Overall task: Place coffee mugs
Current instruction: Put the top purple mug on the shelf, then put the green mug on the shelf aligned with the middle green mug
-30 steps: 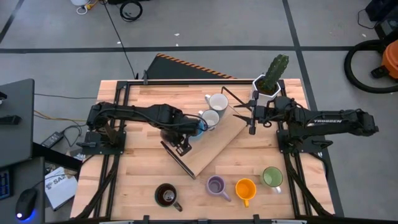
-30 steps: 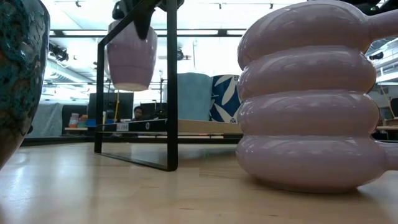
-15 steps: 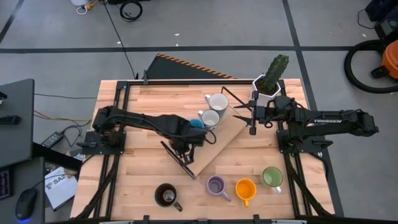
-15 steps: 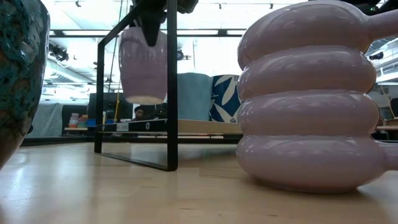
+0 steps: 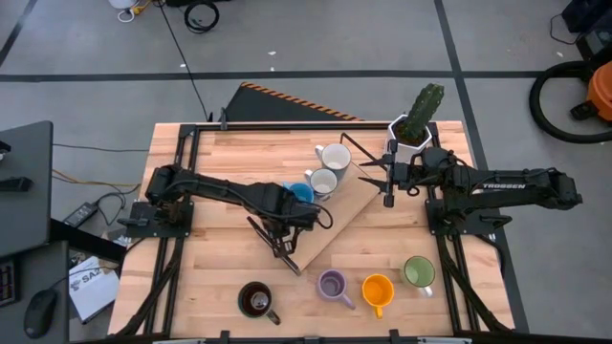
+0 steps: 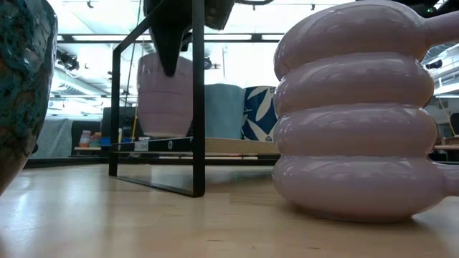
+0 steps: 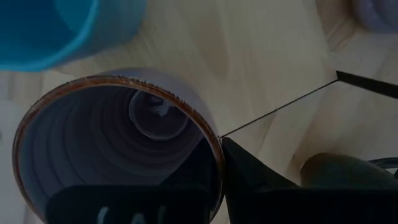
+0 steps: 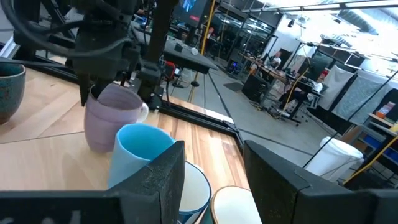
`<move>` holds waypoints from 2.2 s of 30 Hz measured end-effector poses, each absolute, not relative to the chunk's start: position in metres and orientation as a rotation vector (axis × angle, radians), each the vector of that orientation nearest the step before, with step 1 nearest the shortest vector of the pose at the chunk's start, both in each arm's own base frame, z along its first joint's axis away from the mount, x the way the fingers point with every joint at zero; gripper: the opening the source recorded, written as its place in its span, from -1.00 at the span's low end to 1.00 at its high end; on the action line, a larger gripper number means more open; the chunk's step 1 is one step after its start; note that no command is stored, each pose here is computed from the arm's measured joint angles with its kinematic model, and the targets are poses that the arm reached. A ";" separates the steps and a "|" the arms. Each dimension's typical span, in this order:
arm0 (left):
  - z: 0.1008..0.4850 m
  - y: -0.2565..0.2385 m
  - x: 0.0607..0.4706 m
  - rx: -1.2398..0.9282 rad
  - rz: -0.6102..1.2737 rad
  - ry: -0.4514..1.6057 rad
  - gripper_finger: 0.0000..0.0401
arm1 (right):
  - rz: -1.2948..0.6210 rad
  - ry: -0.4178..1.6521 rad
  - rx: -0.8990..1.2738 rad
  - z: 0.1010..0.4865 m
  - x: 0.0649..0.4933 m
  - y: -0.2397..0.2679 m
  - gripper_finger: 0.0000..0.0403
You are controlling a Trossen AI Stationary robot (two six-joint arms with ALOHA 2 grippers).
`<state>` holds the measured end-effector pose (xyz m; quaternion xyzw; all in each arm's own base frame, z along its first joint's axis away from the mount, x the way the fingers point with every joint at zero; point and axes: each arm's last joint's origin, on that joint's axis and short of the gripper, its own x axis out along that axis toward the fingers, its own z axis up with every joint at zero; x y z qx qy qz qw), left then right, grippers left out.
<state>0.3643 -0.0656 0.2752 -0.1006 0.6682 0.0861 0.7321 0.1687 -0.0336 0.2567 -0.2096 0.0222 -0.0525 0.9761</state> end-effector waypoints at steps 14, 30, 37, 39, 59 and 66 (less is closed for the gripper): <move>0.262 -0.066 0.363 -0.251 0.185 1.491 -0.90 | -0.101 0.043 -0.422 0.257 0.169 -0.033 -0.16; 0.263 -0.067 0.367 -0.259 0.184 1.453 -0.42 | -0.100 0.043 -0.419 0.257 0.169 -0.033 -0.16; 0.270 -0.067 0.370 -0.284 0.189 1.422 -0.20 | -0.100 0.044 -0.421 0.257 0.169 -0.033 -0.16; 0.275 -0.068 0.370 -0.298 0.180 1.421 -0.13 | -0.100 0.044 -0.421 0.257 0.169 -0.033 -0.16; 0.366 -0.054 0.340 0.267 0.148 1.094 -0.18 | -0.193 0.005 -0.238 0.272 0.169 -0.036 -0.16; 0.377 -0.042 0.337 0.368 0.105 1.045 -0.19 | -0.306 0.070 -0.101 0.288 0.168 -0.039 -0.16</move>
